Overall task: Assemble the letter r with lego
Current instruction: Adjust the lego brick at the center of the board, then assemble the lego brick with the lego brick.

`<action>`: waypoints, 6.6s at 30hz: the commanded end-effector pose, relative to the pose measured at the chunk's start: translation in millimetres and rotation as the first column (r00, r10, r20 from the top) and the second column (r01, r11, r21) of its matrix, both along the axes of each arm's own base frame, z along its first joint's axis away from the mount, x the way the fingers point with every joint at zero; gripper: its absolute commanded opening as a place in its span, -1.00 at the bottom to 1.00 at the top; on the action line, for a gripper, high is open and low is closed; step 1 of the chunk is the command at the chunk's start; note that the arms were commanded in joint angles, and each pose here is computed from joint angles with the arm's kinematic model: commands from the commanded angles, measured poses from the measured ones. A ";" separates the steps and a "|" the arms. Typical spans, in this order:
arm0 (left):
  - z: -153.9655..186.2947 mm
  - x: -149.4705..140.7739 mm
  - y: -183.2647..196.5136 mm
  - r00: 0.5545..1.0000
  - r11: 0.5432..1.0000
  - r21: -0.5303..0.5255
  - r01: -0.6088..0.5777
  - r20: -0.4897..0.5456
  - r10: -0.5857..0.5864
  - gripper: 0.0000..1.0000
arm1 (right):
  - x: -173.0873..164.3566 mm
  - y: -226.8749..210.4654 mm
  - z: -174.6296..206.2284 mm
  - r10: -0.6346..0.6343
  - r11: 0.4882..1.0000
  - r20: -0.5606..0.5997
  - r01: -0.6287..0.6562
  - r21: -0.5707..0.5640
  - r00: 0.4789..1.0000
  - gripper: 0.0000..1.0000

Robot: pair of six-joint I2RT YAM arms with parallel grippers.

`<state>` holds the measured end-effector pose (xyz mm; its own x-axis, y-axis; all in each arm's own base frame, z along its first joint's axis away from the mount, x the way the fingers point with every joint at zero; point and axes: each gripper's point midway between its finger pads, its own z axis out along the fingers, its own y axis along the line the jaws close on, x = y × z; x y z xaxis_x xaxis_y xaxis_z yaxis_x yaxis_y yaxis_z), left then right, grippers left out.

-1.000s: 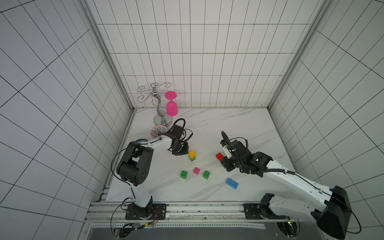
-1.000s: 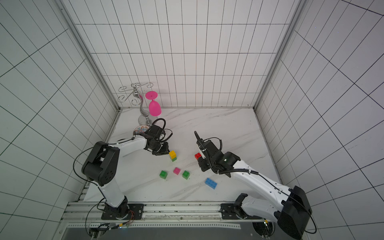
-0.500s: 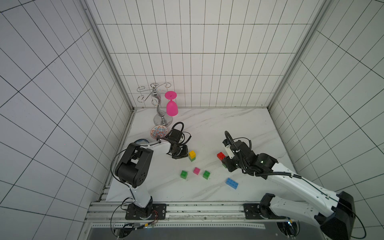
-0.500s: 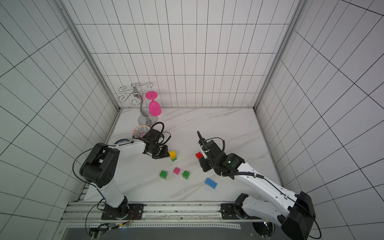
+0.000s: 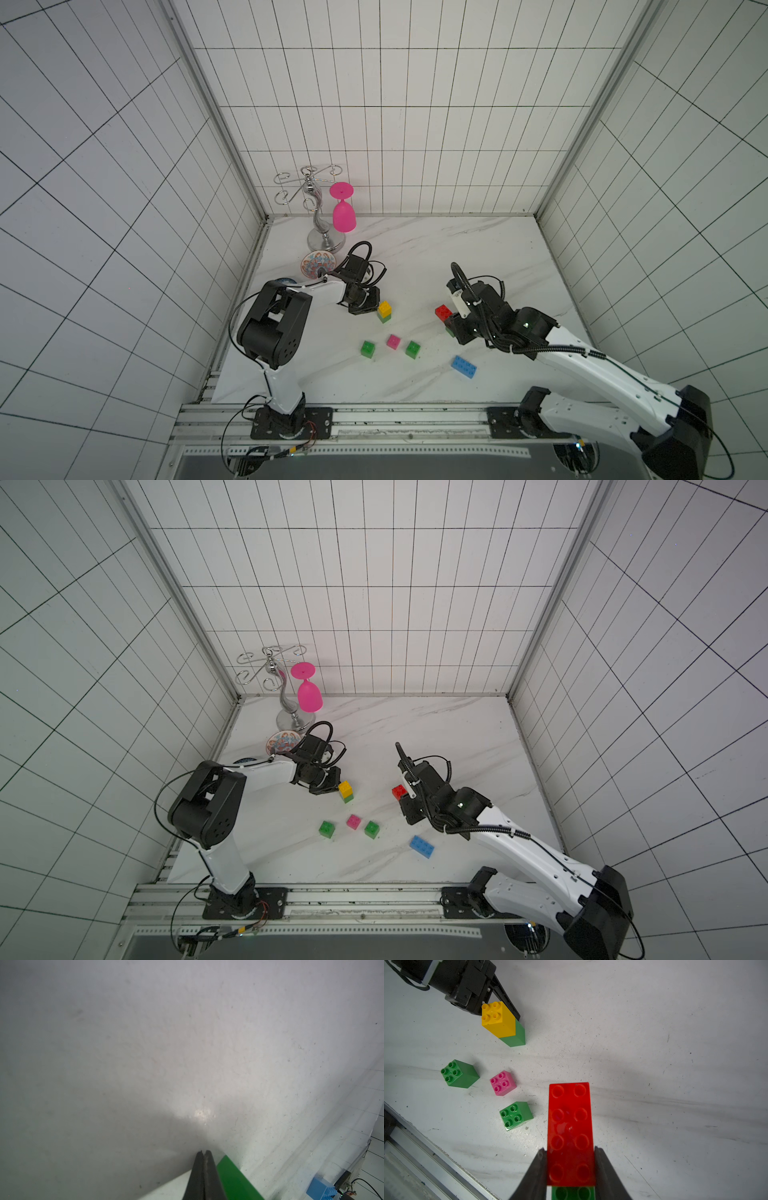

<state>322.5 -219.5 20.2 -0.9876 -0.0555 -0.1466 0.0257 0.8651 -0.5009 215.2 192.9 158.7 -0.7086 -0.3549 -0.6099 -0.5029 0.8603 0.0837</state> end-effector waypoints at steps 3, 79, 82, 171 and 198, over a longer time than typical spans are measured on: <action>-15.3 -13.4 5.7 0.998 0.999 0.031 -0.025 -0.055 0.027 -1.00 | 0.8 -8.1 3.3 -0.024 1.000 0.005 0.024 -0.015 1.000 -1.00; -9.1 -64.3 -11.9 0.984 0.966 -0.190 -0.173 -0.071 0.163 -1.00 | 0.0 5.0 -2.1 0.143 0.989 0.120 -0.148 0.029 0.982 -1.00; -4.5 -64.4 -14.0 0.985 0.964 -0.202 -0.172 -0.064 0.163 -1.00 | -4.0 8.8 -10.1 0.213 0.976 0.114 -0.216 0.011 0.970 -1.00; 132.1 -43.7 8.7 0.993 0.874 -0.485 -0.024 0.092 0.079 -1.00 | 58.0 128.2 -31.5 0.829 0.527 0.235 -0.849 -0.029 0.507 -1.00; 142.7 -43.0 -13.9 0.994 0.847 -0.532 -0.016 0.082 0.070 -1.00 | 48.3 125.3 -48.5 0.850 0.507 0.176 -0.862 -0.020 0.496 -1.00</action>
